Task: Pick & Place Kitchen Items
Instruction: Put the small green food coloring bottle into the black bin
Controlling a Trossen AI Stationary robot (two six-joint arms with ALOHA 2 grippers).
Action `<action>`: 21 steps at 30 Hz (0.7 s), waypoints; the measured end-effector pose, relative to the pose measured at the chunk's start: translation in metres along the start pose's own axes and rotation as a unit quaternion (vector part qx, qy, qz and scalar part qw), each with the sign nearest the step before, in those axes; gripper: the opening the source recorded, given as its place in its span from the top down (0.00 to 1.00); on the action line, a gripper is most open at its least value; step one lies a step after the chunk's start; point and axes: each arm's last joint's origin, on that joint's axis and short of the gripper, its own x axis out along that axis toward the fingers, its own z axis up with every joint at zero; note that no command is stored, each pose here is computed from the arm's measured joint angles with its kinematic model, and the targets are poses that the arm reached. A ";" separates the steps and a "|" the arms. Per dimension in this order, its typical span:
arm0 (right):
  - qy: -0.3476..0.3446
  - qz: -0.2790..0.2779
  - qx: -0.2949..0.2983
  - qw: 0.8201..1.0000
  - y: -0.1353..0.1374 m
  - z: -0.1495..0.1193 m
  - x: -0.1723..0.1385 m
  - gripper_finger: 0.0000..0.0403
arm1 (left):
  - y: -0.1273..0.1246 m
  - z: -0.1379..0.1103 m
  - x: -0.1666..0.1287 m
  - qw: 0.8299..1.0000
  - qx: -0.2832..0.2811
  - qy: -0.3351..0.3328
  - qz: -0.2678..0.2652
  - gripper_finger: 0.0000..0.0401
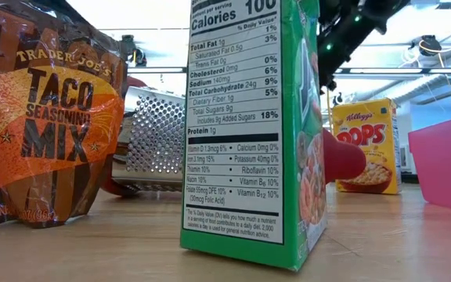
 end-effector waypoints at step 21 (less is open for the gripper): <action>0.037 0.097 0.043 0.994 -0.027 -0.023 0.101 0.55 | -0.006 0.032 0.057 0.999 0.027 0.014 0.017 0.42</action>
